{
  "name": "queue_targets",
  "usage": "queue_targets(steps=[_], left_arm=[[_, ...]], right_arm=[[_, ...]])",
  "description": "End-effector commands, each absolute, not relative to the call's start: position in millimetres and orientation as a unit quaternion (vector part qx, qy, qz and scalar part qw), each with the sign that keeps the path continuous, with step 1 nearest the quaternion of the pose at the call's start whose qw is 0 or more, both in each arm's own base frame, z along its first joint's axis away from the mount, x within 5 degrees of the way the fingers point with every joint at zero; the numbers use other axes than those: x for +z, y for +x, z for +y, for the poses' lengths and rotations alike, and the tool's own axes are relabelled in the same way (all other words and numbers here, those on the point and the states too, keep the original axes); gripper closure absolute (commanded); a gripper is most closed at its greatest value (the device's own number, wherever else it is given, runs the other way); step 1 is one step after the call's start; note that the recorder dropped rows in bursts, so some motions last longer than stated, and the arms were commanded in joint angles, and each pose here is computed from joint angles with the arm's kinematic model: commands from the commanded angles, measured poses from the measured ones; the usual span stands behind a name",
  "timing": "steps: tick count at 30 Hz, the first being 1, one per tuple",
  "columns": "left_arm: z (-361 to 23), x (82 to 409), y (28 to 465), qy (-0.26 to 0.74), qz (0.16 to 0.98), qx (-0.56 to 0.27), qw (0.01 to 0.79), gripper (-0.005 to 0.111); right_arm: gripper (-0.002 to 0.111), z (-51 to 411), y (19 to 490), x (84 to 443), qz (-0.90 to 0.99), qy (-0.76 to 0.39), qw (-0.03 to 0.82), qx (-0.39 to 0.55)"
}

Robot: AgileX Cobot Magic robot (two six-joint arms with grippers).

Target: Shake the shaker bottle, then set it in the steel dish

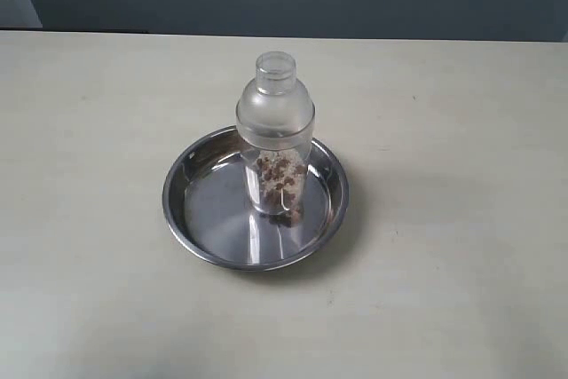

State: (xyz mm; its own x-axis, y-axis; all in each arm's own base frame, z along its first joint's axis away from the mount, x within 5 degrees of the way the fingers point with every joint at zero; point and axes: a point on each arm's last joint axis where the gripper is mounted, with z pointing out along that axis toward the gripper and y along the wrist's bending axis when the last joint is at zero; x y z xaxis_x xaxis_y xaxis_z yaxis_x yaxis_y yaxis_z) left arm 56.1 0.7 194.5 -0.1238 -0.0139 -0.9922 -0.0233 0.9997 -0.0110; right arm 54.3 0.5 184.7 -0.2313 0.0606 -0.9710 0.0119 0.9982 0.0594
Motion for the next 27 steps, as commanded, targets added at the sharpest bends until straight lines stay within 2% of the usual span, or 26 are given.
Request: queue_targets(steps=[1, 27], left_arm=[[1.0, 195.6, 56.0, -0.014, 0.744, 0.005, 0.668, 0.106], [1.0, 195.6, 56.0, -0.011, 0.744, 0.008, 0.668, 0.106]], right_arm=[[0.109, 0.5, 54.3, 185.5, 0.780, 0.021, 0.625, 0.018], [0.109, 0.5, 54.3, 185.5, 0.780, 0.021, 0.625, 0.018]])
